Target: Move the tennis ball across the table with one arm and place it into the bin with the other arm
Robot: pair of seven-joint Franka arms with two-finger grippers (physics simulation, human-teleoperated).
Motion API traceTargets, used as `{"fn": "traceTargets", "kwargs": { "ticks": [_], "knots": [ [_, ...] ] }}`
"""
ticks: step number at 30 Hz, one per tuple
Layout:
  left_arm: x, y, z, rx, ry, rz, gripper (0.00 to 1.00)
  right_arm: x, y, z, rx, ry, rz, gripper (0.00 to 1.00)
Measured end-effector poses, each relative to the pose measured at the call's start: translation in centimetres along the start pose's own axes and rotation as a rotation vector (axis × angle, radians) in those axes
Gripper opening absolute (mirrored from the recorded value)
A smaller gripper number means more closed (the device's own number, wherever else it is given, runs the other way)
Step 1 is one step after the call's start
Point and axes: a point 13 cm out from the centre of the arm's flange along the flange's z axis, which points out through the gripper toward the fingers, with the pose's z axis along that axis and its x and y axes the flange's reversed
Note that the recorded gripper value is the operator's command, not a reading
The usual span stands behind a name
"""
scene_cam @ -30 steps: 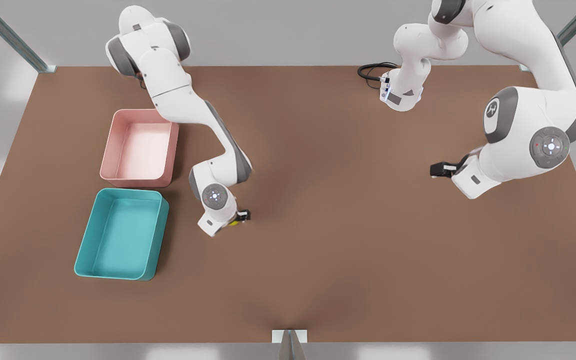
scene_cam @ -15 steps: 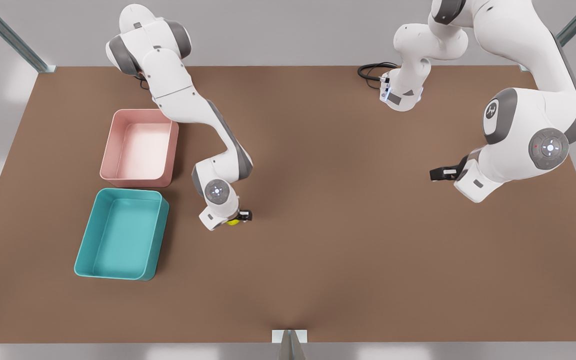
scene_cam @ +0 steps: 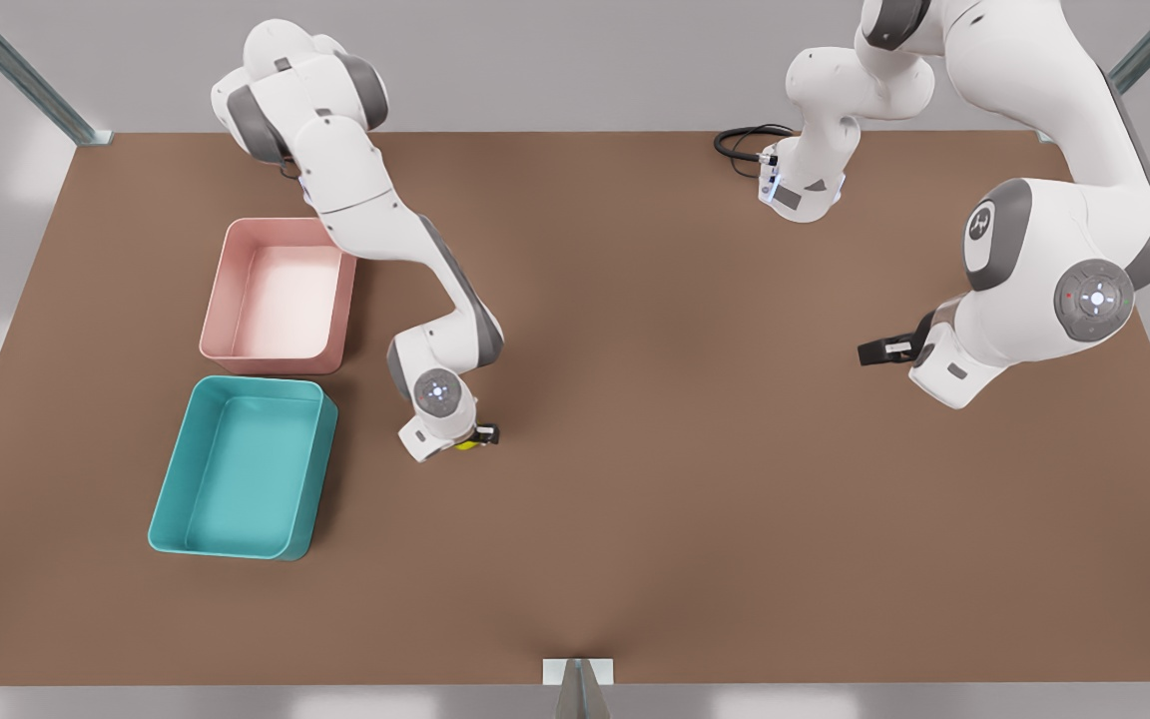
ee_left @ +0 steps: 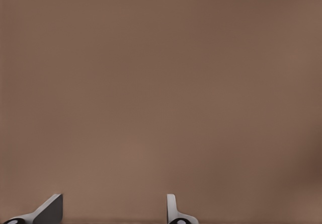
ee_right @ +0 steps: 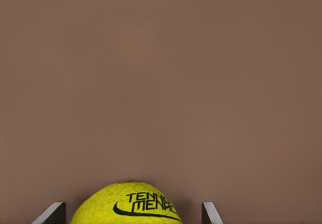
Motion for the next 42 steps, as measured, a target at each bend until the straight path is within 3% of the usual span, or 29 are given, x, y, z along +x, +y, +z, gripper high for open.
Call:
{"fn": "traceTargets", "kwargs": {
  "ticks": [10,15,16,18,20,28,32,38,42],
  "knots": [
    [-0.1,0.1,-0.1,0.001,-0.001,-0.024,1.0,0.3,0.3,0.3,-0.005,-0.001,0.015,1.0],
    [-0.1,0.2,-0.1,0.001,-0.001,-0.032,1.0,0.3,0.3,0.3,-0.008,0.0,0.021,0.94],
    [-0.1,0.2,-0.1,0.001,-0.001,-0.033,1.0,0.4,0.4,0.4,-0.008,0.002,0.02,0.9],
    [-0.1,0.3,-0.1,0.002,-0.001,-0.038,1.0,0.7,0.5,0.6,-0.008,0.008,0.019,0.68],
    [-0.1,0.3,-0.1,0.002,-0.001,-0.04,1.0,0.8,0.4,0.6,-0.01,0.01,0.02,0.58],
    [0.0,0.3,0.0,0.001,0.002,-0.046,1.0,-0.5,0.4,-1.8,-0.058,0.0,0.028,0.58],
    [-0.1,0.4,0.1,0.001,0.004,-0.05,1.0,-4.5,-2.1,-4.9,-0.091,-0.037,0.044,0.57],
    [-0.2,0.7,0.1,0.002,0.006,-0.058,1.0,-13.3,-12.5,-15.4,-0.095,-0.148,0.037,0.57],
    [-0.3,1.1,0.1,0.003,0.006,-0.064,1.0,-15.5,-24.9,-17.3,0.022,-0.135,0.038,0.57]
  ]
}}
